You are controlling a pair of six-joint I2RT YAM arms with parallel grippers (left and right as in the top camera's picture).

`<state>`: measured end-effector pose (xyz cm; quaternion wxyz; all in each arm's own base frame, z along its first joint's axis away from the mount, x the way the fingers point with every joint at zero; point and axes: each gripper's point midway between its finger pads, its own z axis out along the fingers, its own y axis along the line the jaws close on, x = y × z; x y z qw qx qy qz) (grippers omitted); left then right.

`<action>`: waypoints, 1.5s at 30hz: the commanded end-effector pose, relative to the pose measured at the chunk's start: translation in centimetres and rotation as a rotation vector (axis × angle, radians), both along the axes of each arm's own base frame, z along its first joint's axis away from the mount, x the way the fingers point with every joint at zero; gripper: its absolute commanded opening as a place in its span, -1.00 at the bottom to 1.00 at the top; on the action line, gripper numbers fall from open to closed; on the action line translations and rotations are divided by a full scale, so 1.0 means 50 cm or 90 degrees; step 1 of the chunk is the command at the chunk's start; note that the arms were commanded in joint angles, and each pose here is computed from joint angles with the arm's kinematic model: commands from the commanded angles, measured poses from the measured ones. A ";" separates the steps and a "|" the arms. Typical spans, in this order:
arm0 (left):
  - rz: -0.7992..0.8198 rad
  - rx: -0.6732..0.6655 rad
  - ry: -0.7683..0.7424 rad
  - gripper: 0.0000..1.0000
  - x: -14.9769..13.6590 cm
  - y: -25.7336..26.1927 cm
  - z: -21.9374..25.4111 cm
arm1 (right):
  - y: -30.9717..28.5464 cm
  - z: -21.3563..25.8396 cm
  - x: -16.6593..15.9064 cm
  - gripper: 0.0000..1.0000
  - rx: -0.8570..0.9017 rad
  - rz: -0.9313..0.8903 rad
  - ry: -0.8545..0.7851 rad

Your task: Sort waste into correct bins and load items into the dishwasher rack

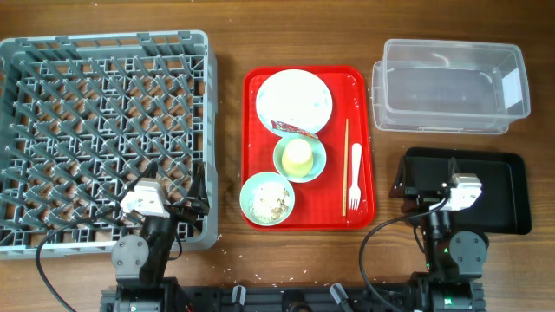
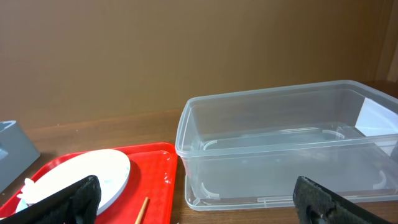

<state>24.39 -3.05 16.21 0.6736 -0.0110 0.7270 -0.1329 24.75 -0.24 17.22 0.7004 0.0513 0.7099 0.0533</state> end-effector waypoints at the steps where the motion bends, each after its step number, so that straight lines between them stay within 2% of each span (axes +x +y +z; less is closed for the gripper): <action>1: -0.004 0.012 -0.001 1.00 -0.001 -0.001 -0.004 | 0.005 0.003 -0.001 1.00 -0.011 0.009 -0.006; 38: -0.007 0.011 -0.004 1.00 -0.001 -0.002 -0.001 | 0.005 0.003 -0.001 1.00 -0.010 0.009 -0.006; 39: -0.019 0.006 -0.007 1.00 -0.002 -0.009 0.002 | 0.005 0.003 -0.001 0.99 -0.011 0.009 -0.006; 42: -0.254 -0.179 0.037 1.00 -0.052 -0.129 0.023 | 0.005 0.003 -0.001 0.99 -0.010 0.009 -0.006; 44: -0.323 -0.225 -0.021 1.00 -0.075 -0.153 0.089 | 0.005 0.003 -0.001 1.00 -0.011 0.009 -0.006; 45: -0.367 -0.223 -0.087 1.00 -0.097 -0.165 0.144 | 0.005 0.003 -0.001 0.98 -0.011 0.009 -0.006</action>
